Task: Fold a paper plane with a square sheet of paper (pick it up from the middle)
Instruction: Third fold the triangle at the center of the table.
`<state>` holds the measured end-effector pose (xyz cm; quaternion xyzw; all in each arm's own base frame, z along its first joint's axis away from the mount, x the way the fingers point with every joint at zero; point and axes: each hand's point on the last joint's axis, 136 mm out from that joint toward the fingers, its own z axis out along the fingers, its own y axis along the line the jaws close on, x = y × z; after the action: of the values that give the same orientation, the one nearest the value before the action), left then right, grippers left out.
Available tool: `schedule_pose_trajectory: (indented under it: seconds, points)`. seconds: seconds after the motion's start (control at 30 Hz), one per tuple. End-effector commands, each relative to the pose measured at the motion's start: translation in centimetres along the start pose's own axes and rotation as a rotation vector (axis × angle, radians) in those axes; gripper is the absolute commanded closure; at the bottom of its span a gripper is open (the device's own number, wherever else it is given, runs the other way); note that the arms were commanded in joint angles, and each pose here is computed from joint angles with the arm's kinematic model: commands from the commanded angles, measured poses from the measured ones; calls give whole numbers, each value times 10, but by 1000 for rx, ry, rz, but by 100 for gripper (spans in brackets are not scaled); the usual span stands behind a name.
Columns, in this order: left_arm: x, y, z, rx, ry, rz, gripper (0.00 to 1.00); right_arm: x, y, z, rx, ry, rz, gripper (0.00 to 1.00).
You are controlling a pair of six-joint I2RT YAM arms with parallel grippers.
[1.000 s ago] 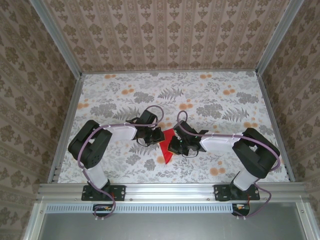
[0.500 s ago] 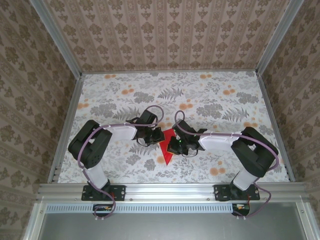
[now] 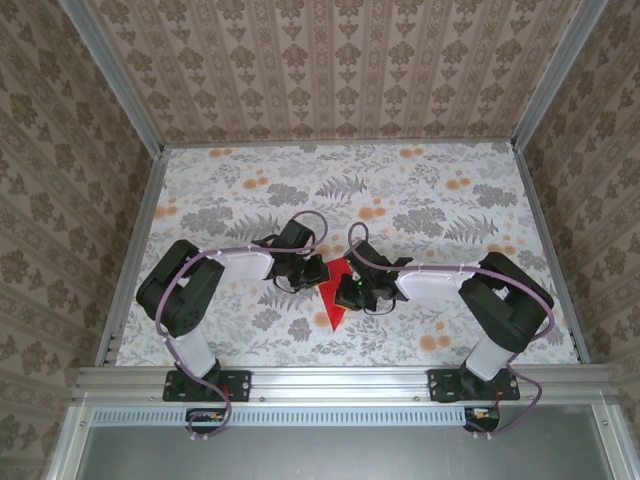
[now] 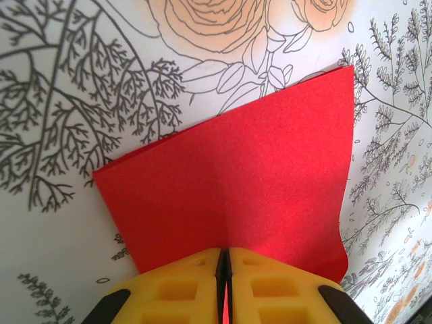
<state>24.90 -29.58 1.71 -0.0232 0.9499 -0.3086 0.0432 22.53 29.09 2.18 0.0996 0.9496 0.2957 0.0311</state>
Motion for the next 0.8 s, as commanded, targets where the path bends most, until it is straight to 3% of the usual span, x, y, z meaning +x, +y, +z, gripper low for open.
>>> schedule_pose_trajectory:
  seconds: [0.0, 0.77]
  points:
    - [22, 35, 8, -119, 79, -36, 88, -2, 3, 3, -2, 11, 2, 95]
    - [22, 36, 9, -119, 82, -37, 88, -3, 2, 8, -6, 16, -5, 96]
